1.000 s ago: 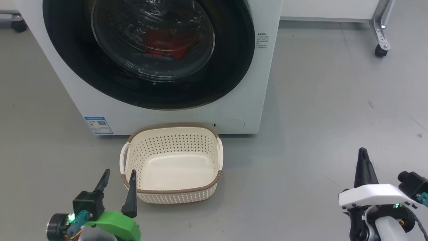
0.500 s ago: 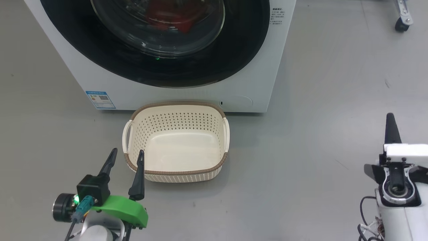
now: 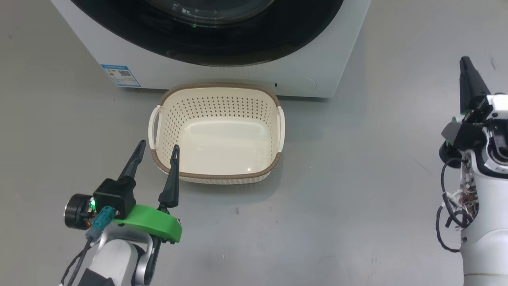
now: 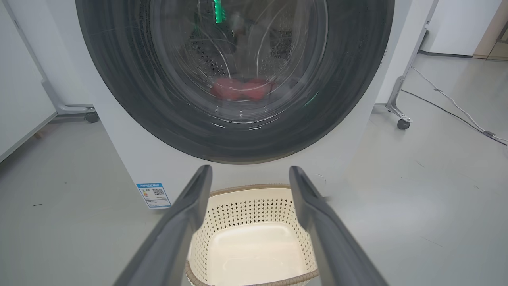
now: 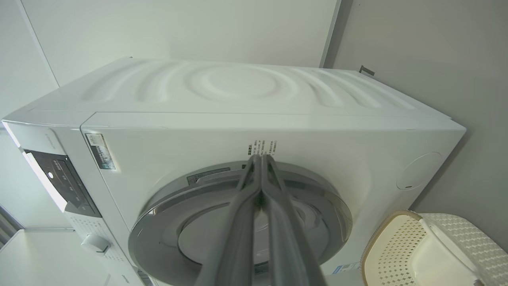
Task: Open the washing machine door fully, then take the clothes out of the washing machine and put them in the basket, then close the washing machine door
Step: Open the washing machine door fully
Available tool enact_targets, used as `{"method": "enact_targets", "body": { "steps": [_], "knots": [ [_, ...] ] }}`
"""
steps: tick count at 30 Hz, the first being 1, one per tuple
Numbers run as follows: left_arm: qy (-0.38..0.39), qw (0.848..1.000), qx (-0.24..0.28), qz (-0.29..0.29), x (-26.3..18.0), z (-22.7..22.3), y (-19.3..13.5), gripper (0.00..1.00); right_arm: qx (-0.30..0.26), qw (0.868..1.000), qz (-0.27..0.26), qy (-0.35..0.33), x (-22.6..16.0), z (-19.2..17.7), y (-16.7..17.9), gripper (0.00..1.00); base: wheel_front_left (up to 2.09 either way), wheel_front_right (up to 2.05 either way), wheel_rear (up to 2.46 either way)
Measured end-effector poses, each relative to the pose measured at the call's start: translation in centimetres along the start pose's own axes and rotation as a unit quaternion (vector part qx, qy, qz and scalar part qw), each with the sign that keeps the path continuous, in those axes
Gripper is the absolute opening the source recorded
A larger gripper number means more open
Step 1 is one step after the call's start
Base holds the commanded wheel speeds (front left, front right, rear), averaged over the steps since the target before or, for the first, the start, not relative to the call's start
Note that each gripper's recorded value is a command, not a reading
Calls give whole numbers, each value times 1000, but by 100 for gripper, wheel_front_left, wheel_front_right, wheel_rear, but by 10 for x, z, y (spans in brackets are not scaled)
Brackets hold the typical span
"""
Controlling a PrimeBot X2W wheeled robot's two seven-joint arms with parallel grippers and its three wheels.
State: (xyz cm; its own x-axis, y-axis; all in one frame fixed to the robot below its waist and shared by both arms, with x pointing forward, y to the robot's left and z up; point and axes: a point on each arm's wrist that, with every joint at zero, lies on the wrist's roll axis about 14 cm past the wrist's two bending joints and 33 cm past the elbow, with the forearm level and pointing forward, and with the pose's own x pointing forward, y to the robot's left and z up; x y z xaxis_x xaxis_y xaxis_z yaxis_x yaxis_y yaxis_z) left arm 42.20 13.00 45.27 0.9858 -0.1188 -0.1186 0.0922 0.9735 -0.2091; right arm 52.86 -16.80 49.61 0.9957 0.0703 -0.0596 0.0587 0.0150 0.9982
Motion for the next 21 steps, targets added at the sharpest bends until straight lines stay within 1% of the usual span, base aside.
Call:
{"method": "enact_targets", "body": {
  "steps": [8,21],
  "knots": [
    [9,1000,0,5,16,-9,8,100,-3,998,12,68,47,-17,14,0,0,0,0],
    [16,1000,-3,0,30,-18,9,100,-29,984,19,174,99,-62,30,0,0,0,0]
  ]
}}
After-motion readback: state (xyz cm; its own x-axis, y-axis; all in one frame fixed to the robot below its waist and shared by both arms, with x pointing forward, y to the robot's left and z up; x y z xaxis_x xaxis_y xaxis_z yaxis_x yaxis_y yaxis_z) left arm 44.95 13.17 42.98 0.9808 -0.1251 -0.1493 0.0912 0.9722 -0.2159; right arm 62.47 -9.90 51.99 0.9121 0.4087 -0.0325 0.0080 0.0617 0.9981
